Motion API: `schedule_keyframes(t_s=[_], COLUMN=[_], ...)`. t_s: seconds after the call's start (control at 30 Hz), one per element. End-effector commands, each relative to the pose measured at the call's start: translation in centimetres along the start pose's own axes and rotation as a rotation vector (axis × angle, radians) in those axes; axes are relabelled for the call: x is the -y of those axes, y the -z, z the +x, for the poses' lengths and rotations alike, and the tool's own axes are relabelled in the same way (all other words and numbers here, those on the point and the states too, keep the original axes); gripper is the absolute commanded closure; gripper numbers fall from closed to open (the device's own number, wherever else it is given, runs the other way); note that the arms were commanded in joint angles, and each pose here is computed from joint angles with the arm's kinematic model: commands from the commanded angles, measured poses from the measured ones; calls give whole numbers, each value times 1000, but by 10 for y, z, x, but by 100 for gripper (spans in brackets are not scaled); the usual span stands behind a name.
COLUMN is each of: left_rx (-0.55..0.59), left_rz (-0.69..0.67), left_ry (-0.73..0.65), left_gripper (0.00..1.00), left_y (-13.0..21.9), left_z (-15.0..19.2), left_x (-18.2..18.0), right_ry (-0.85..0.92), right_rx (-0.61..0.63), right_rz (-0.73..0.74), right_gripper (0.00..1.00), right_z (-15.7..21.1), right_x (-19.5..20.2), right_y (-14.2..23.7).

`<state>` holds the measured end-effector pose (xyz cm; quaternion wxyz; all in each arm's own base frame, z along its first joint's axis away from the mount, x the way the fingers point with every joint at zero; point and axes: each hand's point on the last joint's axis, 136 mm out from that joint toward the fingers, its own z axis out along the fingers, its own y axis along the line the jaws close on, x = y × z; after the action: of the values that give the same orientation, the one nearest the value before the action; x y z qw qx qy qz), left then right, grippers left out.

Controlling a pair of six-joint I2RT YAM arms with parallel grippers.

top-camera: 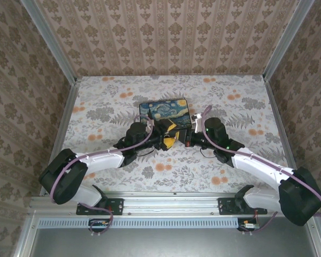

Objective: Unlock the padlock with the key

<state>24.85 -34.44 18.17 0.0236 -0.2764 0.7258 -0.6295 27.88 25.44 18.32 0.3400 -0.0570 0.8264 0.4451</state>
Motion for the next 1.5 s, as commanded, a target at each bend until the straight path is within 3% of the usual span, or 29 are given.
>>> schedule_keyframes(t_s=[0.0,0.2,0.97,1.3,1.47], left_rx=[1,11,1,2,0], left_rz=[61,70,74,66,62], left_ry=[-15,-32,-92,-115,-128], left_gripper=[25,43,68,87,91], left_y=[4,6,13,14,14], left_z=[3,1,3,3,3], left_x=[20,22,24,24,24], right_ry=[17,37,56,56,62], right_rx=[9,-11,35,30,33], right_rz=[-13,-17,-20,-18,-17], right_gripper=[100,100,100,100,100], right_z=[0,5,-4,-4,-4], right_x=[-4,-4,-10,-10,-10], right_y=[3,5,13,12,14])
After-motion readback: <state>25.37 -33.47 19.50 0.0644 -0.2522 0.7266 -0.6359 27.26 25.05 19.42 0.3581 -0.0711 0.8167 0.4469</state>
